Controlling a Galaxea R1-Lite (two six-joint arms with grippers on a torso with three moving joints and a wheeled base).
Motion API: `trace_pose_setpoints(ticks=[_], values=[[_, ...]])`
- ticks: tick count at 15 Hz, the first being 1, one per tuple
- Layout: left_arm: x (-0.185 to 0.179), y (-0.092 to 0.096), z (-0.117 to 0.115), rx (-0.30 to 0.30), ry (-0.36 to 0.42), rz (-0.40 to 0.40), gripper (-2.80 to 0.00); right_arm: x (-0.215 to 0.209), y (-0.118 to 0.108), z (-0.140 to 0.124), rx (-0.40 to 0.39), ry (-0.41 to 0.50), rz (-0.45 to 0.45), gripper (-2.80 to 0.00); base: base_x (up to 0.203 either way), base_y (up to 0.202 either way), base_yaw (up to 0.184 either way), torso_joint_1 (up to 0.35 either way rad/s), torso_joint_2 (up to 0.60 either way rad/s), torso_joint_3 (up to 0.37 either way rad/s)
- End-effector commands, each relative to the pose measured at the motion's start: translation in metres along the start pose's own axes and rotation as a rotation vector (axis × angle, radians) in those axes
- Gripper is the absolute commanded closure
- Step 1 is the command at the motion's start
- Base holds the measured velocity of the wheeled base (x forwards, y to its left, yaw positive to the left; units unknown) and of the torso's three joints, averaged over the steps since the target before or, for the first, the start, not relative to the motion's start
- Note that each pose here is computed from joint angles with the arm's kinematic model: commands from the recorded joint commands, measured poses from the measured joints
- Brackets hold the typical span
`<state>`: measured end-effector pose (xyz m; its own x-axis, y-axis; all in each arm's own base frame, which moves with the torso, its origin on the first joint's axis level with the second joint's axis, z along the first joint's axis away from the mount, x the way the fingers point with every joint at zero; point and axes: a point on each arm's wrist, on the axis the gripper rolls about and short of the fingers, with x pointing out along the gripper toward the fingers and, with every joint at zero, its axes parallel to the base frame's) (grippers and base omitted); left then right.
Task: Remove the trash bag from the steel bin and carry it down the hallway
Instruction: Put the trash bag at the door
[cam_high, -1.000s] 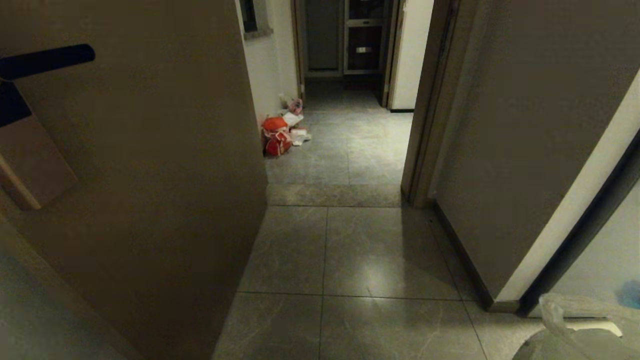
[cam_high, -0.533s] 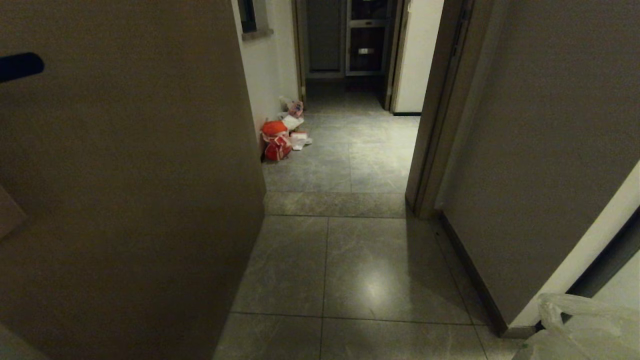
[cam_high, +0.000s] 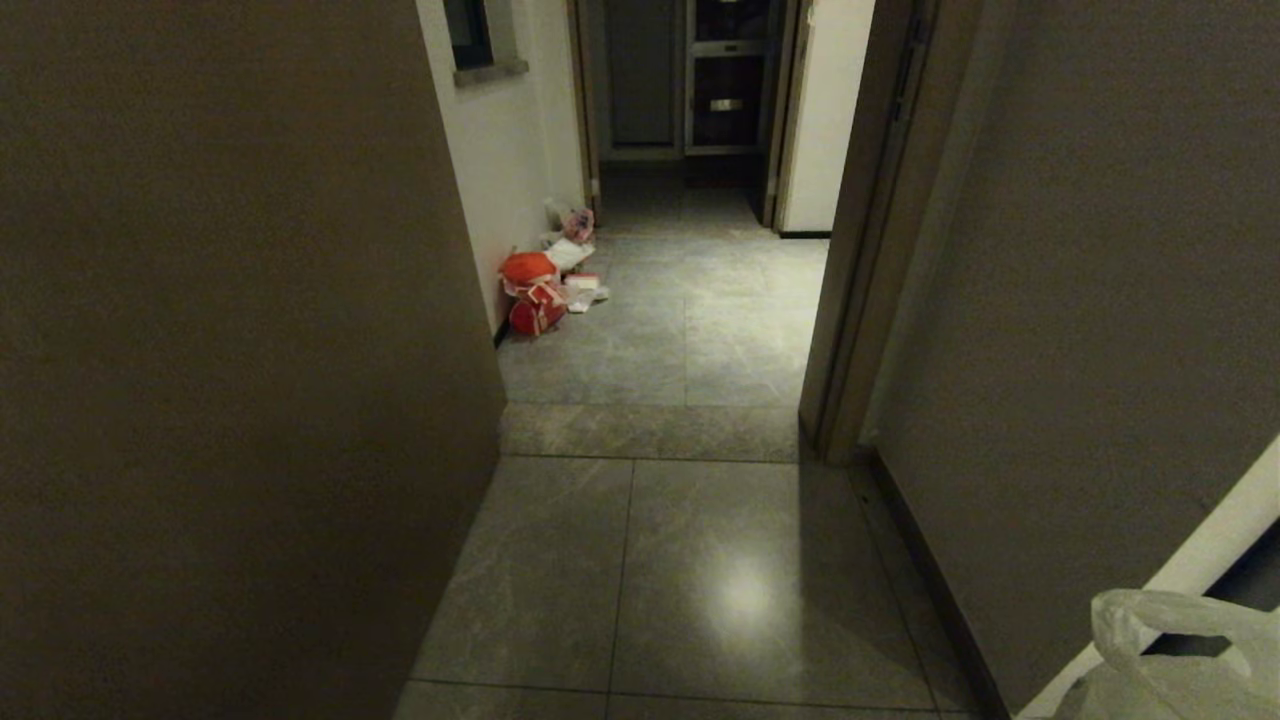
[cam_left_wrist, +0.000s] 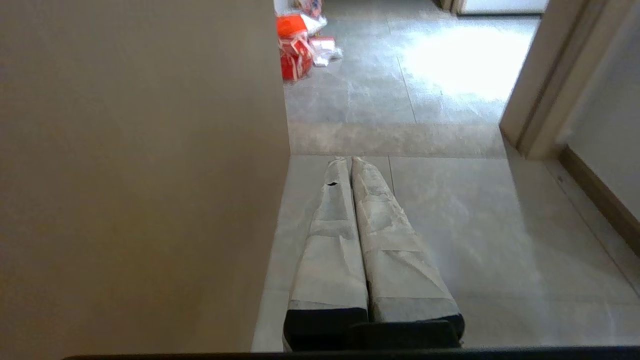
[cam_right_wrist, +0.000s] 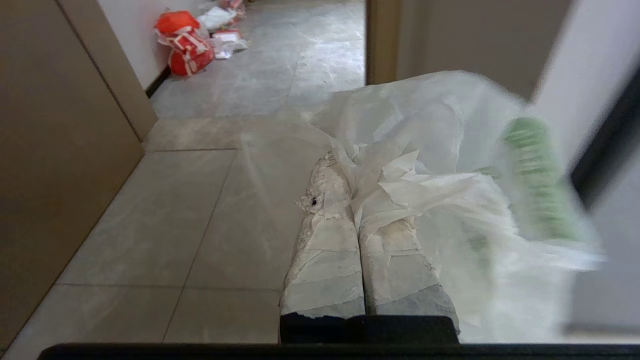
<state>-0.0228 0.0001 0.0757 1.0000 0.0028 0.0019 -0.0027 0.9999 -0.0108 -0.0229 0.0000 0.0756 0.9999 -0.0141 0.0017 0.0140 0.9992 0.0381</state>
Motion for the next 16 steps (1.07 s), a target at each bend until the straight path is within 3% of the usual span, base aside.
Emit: trace_pose_setpoints(ticks=[1,16], values=[[0.0002,0.0000,-0.0003,0.000,0.002,0.001,0.00,0.0001,0.0000,-0.0003,0.000,0.003,0.000,0.00,0.189,-0.004,0.003,-0.001,0.00,0.002],[0.0001,0.0000,0.0001,0.000,0.000,0.000,0.00,0.0001,0.0000,-0.0001,0.000,0.002,0.000,0.00,0.193,0.000,0.001,0.002,0.00,0.002]])
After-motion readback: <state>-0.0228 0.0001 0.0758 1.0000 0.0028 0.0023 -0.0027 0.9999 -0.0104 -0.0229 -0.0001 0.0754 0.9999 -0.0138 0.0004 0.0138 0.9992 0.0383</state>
